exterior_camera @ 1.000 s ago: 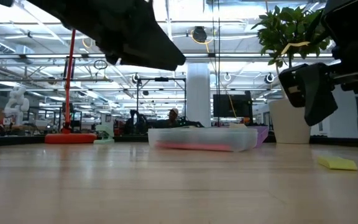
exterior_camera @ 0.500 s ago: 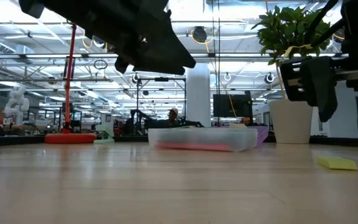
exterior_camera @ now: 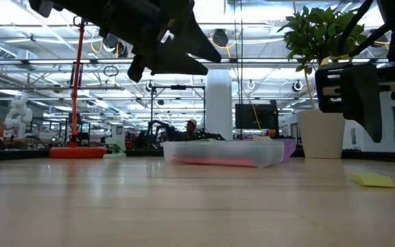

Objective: Pack school essentials
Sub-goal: Put the green eraser into the purple supply box

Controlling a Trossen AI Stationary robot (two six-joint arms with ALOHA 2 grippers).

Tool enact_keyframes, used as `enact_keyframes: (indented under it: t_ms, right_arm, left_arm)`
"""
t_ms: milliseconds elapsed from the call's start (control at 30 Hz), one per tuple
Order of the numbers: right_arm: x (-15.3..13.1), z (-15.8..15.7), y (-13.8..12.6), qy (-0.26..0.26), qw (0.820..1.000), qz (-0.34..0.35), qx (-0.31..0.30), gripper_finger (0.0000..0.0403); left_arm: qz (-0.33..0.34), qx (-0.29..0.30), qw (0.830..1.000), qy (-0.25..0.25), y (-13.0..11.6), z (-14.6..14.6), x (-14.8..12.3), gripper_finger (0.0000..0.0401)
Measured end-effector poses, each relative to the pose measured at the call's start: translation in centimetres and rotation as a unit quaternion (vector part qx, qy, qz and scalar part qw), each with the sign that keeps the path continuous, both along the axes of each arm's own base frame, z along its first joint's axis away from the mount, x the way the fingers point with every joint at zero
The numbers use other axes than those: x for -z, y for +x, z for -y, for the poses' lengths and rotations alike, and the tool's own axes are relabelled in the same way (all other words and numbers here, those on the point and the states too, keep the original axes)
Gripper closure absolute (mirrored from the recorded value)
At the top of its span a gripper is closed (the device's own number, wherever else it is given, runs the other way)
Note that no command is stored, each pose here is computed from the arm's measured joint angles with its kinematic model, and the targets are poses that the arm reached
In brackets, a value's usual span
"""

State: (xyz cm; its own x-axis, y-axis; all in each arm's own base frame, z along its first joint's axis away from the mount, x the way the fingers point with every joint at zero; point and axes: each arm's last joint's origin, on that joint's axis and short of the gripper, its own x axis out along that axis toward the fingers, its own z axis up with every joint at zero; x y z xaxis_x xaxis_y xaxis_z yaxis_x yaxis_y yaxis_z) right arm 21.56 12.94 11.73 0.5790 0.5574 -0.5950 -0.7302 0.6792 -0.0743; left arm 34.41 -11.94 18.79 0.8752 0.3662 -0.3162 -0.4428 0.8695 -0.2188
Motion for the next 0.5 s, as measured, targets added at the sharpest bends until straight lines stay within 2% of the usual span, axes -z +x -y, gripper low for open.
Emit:
enact_keyframes:
  t_ms: [233, 500]
  right_arm:
    - [0.4, 0.1, -0.5, -0.007, 0.999, -0.001, -0.032, 0.0117]
    - [1.5, 1.0, -1.6, -0.005, 0.999, 0.013, -0.03, 0.0117]
  left_arm:
    - [0.024, -0.004, 1.0, 0.006, 0.9, 0.6, -1.9, 0.0238]
    - [0.033, -0.012, 0.999, 0.027, 1.0, 1.5, -3.0, 0.0238]
